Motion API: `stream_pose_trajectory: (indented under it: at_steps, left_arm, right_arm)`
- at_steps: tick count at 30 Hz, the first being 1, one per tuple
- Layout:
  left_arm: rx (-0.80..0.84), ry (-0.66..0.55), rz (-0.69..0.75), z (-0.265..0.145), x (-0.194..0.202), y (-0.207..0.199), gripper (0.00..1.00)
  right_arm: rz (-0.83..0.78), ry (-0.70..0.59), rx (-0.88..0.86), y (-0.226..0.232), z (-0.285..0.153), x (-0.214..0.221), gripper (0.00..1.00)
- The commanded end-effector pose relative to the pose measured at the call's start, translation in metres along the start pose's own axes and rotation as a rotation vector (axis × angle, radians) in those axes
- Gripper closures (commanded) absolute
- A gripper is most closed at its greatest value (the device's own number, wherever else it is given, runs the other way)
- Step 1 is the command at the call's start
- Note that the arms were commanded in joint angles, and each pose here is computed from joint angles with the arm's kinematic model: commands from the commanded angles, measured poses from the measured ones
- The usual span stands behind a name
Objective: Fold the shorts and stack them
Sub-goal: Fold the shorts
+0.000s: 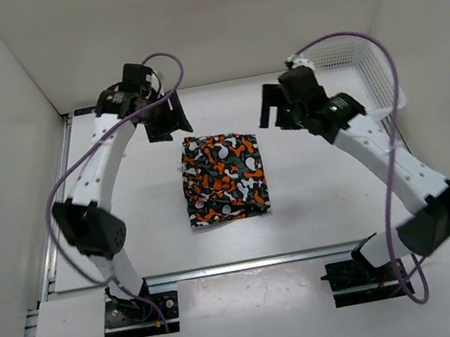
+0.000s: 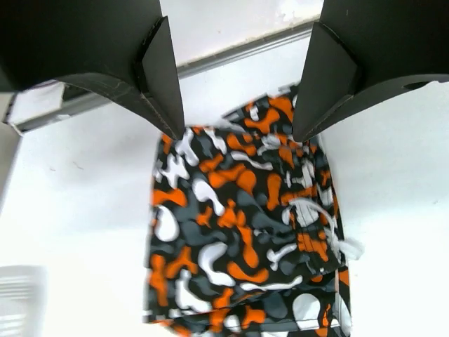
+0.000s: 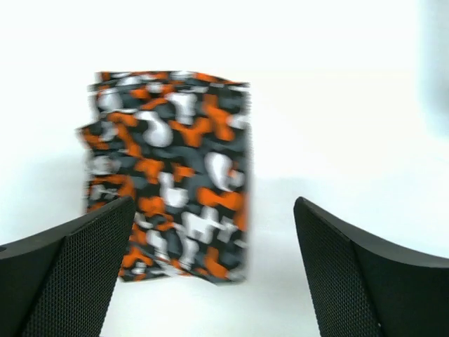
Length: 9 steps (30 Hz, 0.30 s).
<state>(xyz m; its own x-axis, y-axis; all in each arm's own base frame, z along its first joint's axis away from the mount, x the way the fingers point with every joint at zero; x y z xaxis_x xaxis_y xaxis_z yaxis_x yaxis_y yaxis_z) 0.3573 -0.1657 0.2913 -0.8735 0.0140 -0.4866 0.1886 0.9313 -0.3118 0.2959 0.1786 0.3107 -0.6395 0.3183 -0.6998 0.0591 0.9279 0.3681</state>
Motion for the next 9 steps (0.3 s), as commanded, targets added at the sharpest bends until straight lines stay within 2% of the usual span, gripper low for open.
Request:
stream_pose_trajectory:
  at_steps: [1,4,7,9]
  left_arm:
    - [0.013,-0.147,0.049,-0.074,0.014,-0.009,0.26]
    - [0.007,-0.25,0.037,-0.114,0.023,-0.012,0.26]
    - [-0.015,-0.329,0.03,-0.143,0.031,-0.011,0.23]
    - [-0.037,-0.35,0.017,-0.15,0.037,-0.007,0.23]
  right_arm:
    - [-0.025,0.007,0.258,-0.059,-0.014,0.021,0.02]
    - [0.0,-0.006,0.325,-0.082,-0.031,0.028,0.0]
    - [0.007,-0.024,0.371,-0.099,-0.042,0.035,0.04]
    - [0.006,-0.033,0.379,-0.104,-0.046,0.039,0.03]
Point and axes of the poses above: each gripper's point midway between its finger pads, its own z axis out along the fingers, its own y axis along the line the jaws close on, x = y × z, the point moved 7 cm from there along -z, back along the fingers, and after that the axes turned 9 degrees about z, right-handed, at the moved point
